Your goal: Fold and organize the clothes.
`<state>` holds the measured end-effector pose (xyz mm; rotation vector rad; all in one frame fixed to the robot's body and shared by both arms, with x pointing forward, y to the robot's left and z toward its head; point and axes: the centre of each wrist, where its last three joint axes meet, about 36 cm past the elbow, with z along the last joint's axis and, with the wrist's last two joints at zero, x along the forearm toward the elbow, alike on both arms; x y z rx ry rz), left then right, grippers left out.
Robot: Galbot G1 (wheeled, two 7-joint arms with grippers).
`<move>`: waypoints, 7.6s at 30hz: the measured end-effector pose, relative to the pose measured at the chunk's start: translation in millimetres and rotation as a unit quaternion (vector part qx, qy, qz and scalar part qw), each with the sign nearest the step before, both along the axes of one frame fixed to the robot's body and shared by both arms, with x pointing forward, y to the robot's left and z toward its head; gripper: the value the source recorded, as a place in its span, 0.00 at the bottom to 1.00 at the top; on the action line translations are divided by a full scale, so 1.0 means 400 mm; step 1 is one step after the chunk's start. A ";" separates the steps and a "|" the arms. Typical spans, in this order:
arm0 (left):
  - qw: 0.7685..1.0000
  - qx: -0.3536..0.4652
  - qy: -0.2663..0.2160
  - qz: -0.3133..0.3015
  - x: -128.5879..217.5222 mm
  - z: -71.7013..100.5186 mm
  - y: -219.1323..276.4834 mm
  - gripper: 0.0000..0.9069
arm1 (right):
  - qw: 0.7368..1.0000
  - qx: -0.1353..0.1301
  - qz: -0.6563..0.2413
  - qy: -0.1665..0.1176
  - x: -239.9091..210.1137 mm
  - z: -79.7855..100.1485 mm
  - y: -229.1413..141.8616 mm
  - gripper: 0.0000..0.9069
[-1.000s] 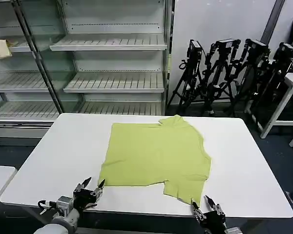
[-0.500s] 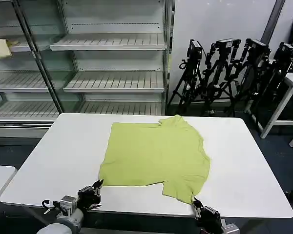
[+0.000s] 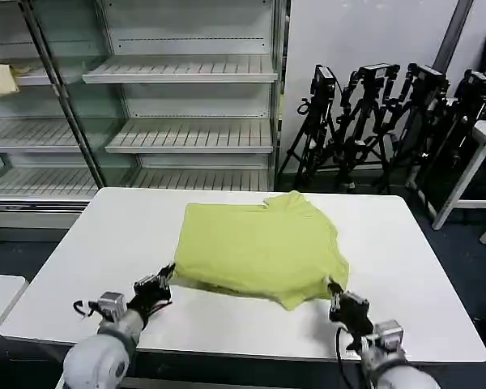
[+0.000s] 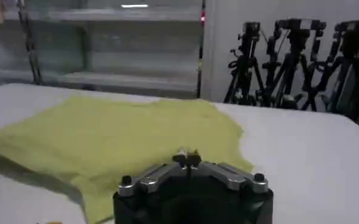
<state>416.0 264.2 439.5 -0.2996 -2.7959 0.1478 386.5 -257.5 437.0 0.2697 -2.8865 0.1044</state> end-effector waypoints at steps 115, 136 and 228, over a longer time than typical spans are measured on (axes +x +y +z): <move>0.991 0.132 0.021 -0.028 0.169 0.037 0.049 1.00 | 0.998 0.018 -0.051 0.033 0.336 0.063 0.126 1.00; 0.990 0.119 0.071 -0.005 0.326 -0.033 0.105 1.00 | 0.995 0.015 -0.055 0.079 0.519 -0.023 0.236 1.00; 0.996 0.085 0.015 -0.021 -0.051 -0.025 0.078 0.02 | 1.000 0.007 -0.002 0.013 -0.099 0.076 0.116 0.00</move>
